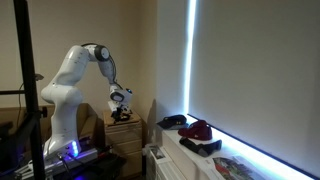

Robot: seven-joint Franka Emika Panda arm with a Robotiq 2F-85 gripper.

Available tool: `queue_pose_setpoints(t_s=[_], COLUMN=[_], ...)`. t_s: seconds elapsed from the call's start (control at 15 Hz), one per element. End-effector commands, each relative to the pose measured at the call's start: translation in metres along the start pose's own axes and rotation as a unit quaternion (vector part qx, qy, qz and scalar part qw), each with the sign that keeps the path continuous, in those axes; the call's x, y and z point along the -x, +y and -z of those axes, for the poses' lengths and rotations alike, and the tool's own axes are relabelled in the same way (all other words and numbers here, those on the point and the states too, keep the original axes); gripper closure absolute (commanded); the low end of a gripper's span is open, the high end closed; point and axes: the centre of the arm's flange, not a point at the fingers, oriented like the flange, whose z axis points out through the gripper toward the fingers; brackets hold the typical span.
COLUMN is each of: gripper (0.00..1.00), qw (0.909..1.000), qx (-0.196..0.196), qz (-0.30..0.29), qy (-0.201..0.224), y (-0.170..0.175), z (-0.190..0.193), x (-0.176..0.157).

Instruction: Open the topmost drawer

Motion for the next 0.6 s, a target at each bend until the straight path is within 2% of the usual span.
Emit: queue_pose_setpoints(t_s=[0.0, 0.2, 0.4, 0.53], gripper=[0.00, 0.00, 0.00, 0.00], qw=[0.9997, 0.9953, 0.9833, 0.9778], qx=[0.010, 0.039, 0.088, 0.106], qz=[0.002, 0.033, 0.051, 0.041], qy=[0.023, 0.082, 0.151, 0.176], y=[-0.016, -0.041, -0.056, -0.056], z=[-0.028, -0.047, -0.070, -0.086], x=[0.003, 0.011, 0.017, 0.019])
